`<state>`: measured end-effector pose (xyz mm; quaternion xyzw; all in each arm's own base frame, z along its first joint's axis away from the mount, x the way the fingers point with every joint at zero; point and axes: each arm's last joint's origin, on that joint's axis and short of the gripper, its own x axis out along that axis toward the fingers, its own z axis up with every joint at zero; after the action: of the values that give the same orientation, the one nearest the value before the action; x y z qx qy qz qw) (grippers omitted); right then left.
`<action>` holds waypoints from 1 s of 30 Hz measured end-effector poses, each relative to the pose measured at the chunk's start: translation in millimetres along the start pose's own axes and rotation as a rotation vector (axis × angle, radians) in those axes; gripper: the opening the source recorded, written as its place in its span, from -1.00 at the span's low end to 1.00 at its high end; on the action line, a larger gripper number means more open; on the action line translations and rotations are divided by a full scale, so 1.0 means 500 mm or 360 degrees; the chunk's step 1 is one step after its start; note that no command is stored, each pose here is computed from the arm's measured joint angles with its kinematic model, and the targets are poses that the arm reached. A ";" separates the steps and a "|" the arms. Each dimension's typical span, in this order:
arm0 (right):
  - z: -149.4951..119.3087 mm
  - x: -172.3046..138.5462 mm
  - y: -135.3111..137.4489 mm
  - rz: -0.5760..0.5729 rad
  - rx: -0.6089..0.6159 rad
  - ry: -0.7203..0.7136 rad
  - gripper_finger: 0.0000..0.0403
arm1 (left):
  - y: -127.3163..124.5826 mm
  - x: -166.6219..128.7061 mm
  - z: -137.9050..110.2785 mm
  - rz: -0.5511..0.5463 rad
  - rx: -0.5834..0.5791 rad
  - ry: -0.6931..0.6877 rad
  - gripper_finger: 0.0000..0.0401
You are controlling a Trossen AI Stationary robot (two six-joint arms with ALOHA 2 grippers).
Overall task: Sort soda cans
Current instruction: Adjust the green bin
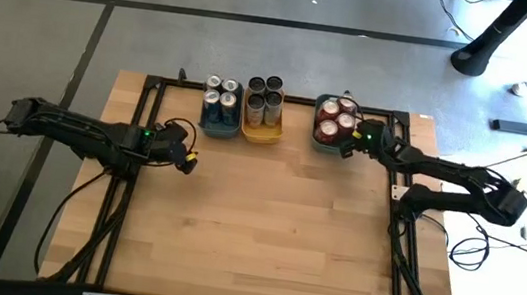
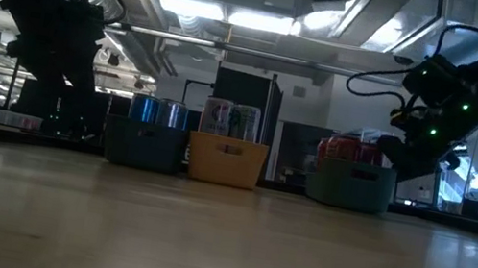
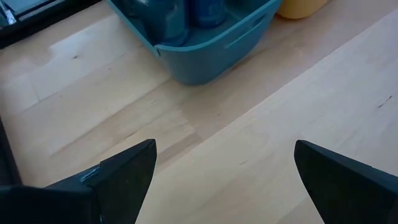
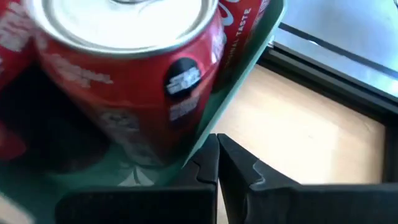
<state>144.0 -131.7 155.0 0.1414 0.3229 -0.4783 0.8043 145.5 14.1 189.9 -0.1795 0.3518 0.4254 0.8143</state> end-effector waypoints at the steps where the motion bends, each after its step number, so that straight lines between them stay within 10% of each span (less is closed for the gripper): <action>1: 0.001 0.006 0.002 -0.0001 -0.0008 -0.0006 -0.96 | 0.000 0.000 0.000 0.0000 0.0015 0.0000 0.85; 30: 0.010 0.111 0.045 0.0201 -0.0020 -0.0247 -0.96 | 0.002 0.000 0.002 0.0046 0.0068 -0.0048 0.85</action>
<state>183.7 -160.7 120.6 0.1188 0.2530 -0.4342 0.8564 145.2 15.1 190.6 -0.1504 0.3512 0.4320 0.8169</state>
